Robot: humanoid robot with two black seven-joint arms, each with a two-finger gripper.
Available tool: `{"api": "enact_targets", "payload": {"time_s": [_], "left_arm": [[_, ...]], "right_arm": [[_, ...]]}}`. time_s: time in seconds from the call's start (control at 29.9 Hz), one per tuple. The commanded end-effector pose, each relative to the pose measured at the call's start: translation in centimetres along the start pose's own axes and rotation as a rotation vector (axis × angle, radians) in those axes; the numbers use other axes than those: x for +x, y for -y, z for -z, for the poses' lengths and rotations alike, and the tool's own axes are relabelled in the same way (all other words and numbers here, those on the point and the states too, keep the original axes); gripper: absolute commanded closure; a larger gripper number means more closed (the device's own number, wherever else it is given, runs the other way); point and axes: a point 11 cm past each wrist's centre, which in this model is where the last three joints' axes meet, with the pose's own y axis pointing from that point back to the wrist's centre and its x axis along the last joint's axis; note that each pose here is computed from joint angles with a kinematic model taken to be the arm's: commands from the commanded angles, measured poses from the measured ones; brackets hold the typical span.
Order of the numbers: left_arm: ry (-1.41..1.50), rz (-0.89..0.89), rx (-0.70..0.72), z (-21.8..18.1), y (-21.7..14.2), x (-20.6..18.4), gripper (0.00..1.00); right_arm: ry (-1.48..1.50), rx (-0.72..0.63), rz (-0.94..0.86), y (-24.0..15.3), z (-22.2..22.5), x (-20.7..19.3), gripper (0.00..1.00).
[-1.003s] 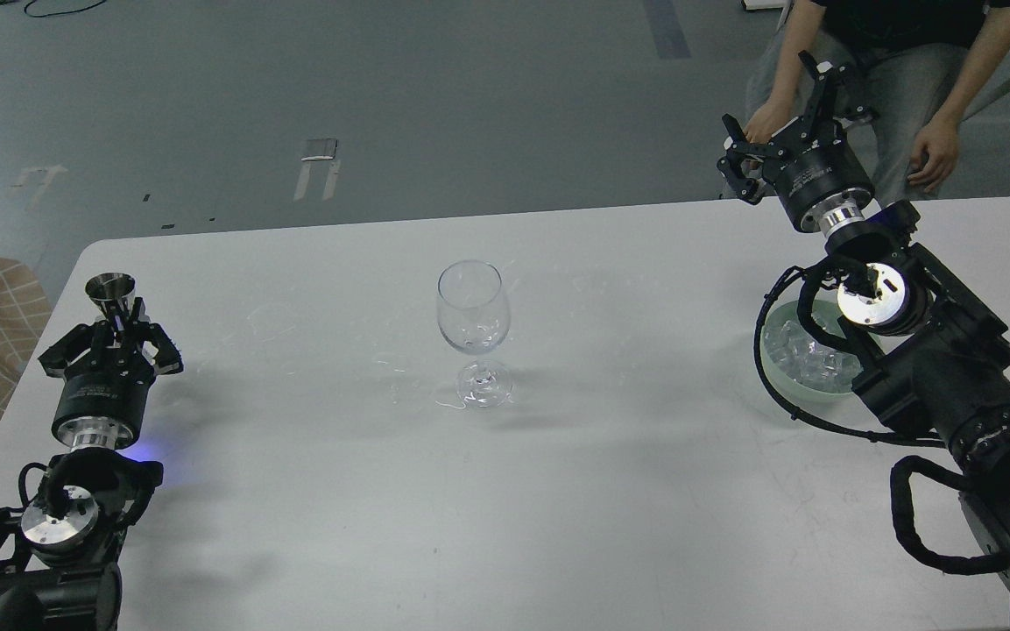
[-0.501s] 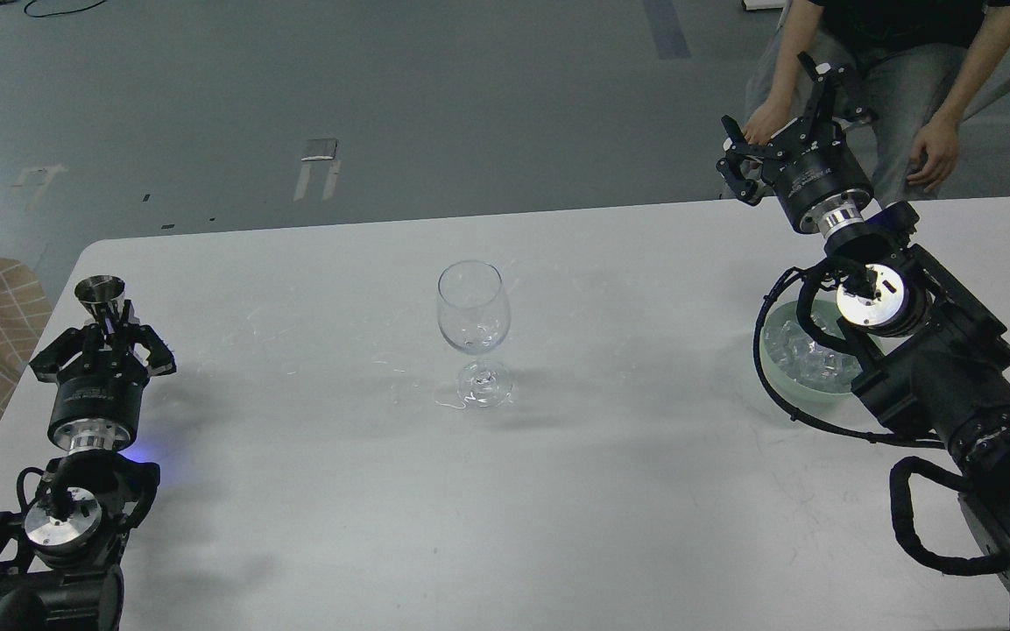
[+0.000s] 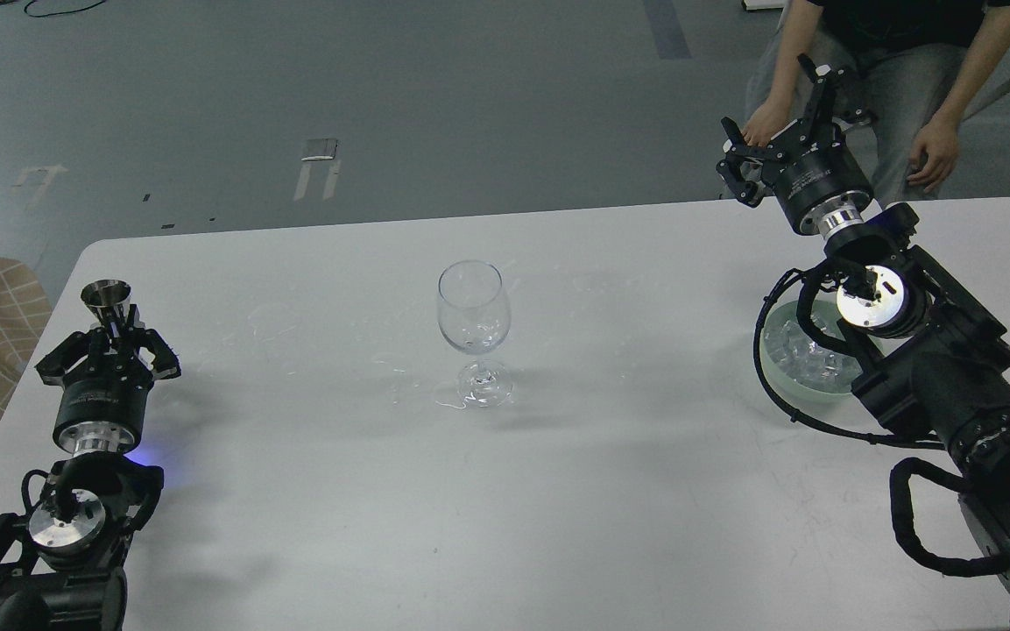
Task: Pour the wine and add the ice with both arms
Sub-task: 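Lift the jigger upright with the left gripper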
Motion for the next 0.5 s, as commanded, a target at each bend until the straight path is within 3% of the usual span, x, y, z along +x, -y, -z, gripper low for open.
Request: {"api": "enact_targets", "payload": {"time_s": [0.0, 0.47], "left_arm": [[-0.001, -0.001, 0.004, 0.11, 0.02, 0.00, 1.00], [-0.017, 0.007, 0.035, 0.45, 0.54, -0.58, 1.00]], "right_arm": [[0.000, 0.001, 0.001, 0.04, 0.04, -0.04, 0.00], [-0.001, 0.001, -0.001, -0.02, 0.06, 0.06, 0.00]]}}
